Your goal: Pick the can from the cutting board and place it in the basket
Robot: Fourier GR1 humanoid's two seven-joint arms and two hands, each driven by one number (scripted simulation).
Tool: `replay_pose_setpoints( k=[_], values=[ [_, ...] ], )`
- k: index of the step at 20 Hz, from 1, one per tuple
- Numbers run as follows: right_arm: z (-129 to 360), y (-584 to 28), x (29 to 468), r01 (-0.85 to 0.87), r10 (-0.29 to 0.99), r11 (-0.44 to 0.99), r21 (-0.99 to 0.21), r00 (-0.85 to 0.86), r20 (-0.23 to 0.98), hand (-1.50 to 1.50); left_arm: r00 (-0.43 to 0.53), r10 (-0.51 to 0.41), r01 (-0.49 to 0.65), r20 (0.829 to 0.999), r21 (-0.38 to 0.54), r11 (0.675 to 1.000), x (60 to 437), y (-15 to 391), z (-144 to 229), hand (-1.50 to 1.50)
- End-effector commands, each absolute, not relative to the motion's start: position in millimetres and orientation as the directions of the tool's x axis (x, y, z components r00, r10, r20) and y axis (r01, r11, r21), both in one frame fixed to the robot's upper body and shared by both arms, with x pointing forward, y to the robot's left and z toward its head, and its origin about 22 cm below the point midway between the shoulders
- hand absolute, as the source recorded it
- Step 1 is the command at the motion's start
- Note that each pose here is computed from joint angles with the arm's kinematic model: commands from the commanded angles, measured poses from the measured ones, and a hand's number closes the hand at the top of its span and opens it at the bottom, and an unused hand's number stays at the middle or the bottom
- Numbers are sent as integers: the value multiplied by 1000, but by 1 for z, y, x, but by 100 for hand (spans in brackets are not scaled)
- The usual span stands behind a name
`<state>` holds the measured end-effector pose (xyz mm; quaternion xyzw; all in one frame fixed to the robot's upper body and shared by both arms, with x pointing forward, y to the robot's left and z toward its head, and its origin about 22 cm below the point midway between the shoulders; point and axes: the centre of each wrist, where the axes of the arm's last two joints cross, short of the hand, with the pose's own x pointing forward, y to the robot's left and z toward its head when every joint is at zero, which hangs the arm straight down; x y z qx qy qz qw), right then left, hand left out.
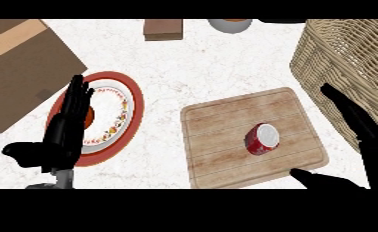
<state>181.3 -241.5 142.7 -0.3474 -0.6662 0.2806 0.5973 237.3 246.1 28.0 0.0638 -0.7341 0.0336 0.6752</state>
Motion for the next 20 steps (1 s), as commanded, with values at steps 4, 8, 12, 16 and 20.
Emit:
replay_pose_setpoints(
  k=[4, 8, 12, 16, 20],
  values=[
    [204, -231, 150, -90, 938, 340, -936, 108, 331, -150, -102, -44, -99, 994, 34, 995, 237, 247, 33, 0],
    [226, -216, 142, -213, 935, 353, -911, 111, 337, -150, -103, -40, -91, 994, 31, 995, 243, 240, 32, 0],
    [244, -208, 150, -242, 926, 375, -895, 142, 350, -150, -100, -28, -78, 995, 20, 997, 252, 218, 36, 0],
    [248, -207, 147, -248, 942, 318, -915, 192, 275, -150, -105, -24, -91, 994, 15, 996, 246, 230, 40, 0],
    [247, -211, 174, -251, 939, 302, -920, 247, 241, -150, -100, -30, -82, 994, 22, 996, 247, 233, 50, 0]
  ],
)
